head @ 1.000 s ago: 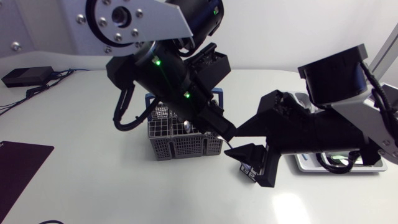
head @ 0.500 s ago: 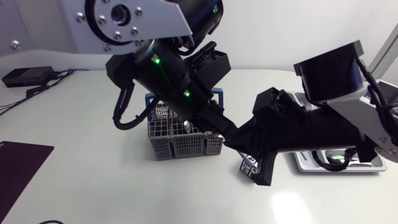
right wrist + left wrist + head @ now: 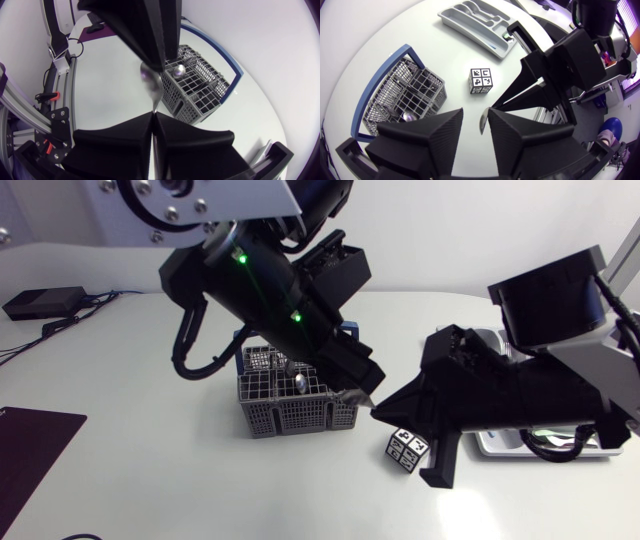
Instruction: Transfer all utensils from the basket to the drawer tray.
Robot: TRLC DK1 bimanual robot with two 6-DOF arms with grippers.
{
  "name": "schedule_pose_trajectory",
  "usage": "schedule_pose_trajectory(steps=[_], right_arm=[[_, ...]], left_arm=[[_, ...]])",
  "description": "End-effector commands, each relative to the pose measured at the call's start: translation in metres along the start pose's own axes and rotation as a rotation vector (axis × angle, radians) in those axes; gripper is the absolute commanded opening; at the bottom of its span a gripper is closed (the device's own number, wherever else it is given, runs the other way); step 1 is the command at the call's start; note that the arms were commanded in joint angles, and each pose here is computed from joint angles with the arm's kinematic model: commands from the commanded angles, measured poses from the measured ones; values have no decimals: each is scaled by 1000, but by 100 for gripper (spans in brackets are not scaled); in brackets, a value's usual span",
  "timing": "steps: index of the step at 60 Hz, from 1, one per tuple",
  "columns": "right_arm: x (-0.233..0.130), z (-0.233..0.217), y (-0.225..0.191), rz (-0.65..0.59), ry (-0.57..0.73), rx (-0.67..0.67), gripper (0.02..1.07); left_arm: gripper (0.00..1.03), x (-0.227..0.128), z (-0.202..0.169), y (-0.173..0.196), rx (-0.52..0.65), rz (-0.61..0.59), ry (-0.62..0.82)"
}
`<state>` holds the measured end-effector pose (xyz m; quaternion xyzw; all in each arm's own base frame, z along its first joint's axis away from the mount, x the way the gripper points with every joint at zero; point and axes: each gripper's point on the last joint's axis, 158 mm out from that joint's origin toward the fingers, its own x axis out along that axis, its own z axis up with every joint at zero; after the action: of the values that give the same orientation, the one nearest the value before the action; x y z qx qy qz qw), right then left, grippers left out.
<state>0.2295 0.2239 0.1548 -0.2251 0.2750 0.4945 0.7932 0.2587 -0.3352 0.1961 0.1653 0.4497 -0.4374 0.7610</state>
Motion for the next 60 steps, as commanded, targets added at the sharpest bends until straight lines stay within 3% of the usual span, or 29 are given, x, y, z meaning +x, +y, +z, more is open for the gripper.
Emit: schedule_pose_trajectory(steps=[1, 33, 60], right_arm=[[-4, -21, 1, 4, 38, -10, 8], [-79, -136, -70, -80, 171, -16, 8], [-149, -257, -162, -146, 278, 38, 8]], left_arm=[[49, -19, 18, 12, -40, 28, -72], [49, -21, 16, 63, -124, 105, -99], [49, -31, -1, 90, -156, 170, -101]])
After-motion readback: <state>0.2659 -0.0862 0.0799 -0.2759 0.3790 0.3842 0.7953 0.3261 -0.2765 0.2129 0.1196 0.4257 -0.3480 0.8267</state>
